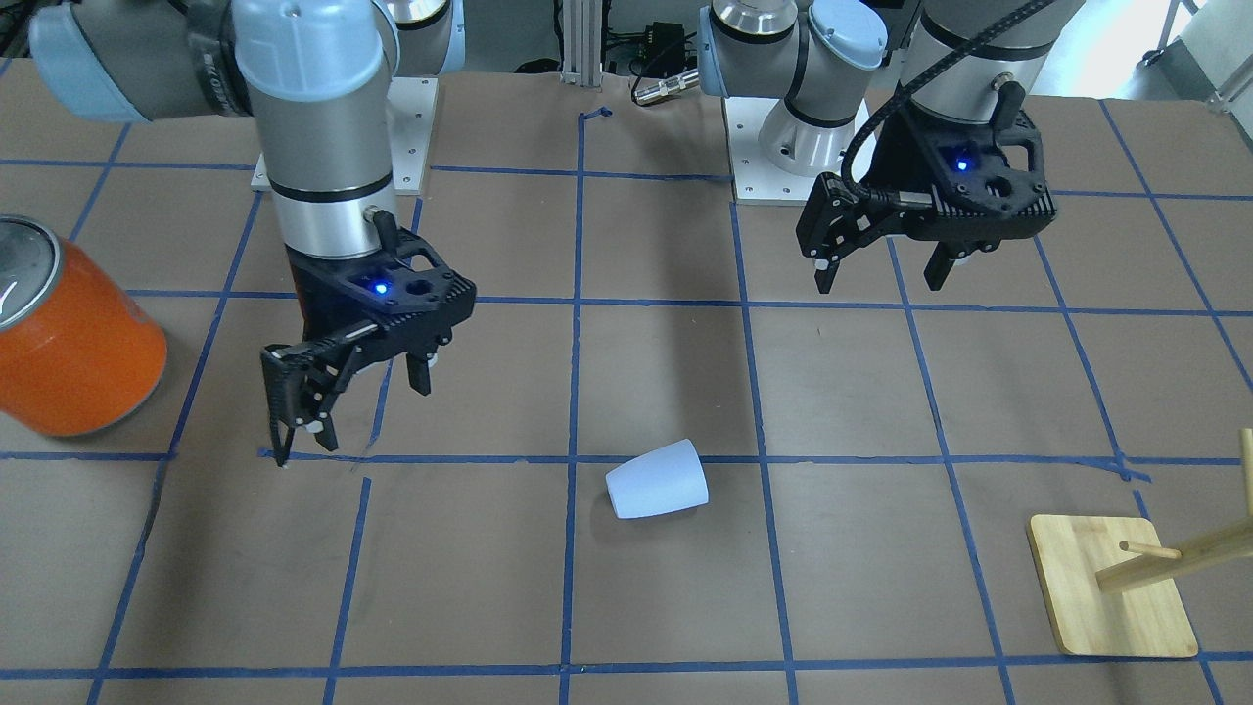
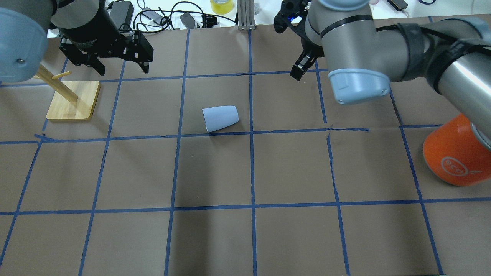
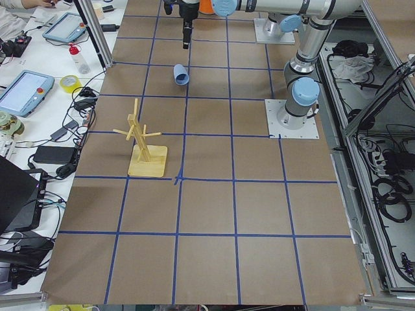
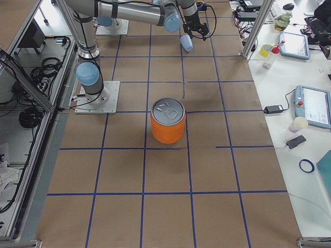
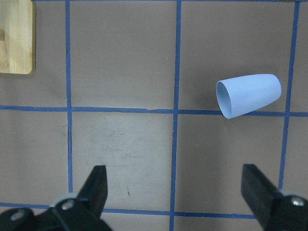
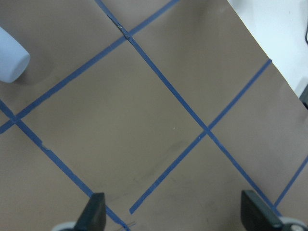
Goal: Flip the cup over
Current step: 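Open the right gripper and raise it away from the cup, then reach the left gripper toward the open mouth of the lying cup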
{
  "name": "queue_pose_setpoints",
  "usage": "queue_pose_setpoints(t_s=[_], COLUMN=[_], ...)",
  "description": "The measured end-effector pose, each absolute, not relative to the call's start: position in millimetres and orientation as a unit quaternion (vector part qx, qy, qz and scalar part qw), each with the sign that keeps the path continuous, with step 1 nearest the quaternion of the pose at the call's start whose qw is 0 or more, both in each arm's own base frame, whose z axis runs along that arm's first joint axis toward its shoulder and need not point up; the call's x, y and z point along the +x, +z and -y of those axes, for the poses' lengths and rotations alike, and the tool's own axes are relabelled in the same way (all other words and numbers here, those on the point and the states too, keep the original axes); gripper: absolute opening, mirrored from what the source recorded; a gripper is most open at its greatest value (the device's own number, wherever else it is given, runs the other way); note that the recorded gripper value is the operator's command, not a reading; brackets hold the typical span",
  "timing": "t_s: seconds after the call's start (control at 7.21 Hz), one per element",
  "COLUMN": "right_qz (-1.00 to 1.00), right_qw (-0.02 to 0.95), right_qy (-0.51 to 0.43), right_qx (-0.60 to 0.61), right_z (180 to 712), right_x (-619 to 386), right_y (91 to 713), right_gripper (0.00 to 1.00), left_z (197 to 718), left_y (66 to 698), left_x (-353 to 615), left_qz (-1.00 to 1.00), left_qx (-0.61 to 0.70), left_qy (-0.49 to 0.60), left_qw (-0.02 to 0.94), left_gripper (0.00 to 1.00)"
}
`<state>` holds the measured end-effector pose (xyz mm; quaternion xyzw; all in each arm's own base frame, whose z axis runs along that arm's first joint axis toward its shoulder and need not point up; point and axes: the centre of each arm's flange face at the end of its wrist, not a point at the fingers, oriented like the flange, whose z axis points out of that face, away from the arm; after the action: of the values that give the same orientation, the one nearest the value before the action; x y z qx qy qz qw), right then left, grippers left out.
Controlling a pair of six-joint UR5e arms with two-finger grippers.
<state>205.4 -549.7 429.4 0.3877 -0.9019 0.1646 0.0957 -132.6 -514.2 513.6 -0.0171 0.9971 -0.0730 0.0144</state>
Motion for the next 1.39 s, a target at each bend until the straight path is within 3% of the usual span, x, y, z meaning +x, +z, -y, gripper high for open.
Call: queue_pose_setpoints(t_s=[0.55, 0.97, 1.39], right_qz=[0.956, 0.995, 0.998], right_qw=[0.031, -0.019, -0.021], right_qy=[0.096, 0.086, 0.061], right_qx=[0.274, 0.050, -0.027], right_z=[494.1, 480.4, 484.1], right_x=[136.8, 139.4, 138.0], right_y=[487.6, 498.4, 511.9], right_gripper=[1.00, 1.00, 1.00], left_z=[524.0, 537.2, 552.4], left_y=[506.9, 454.3, 417.3], left_x=[-137.2, -128.5, -116.4], left_qz=[-0.995, -0.984, -0.957], left_qx=[-0.018, -0.033, -0.058], left_qy=[-0.079, -0.102, -0.083], left_qw=[-0.049, -0.144, -0.270], left_gripper=[1.00, 1.00, 1.00])
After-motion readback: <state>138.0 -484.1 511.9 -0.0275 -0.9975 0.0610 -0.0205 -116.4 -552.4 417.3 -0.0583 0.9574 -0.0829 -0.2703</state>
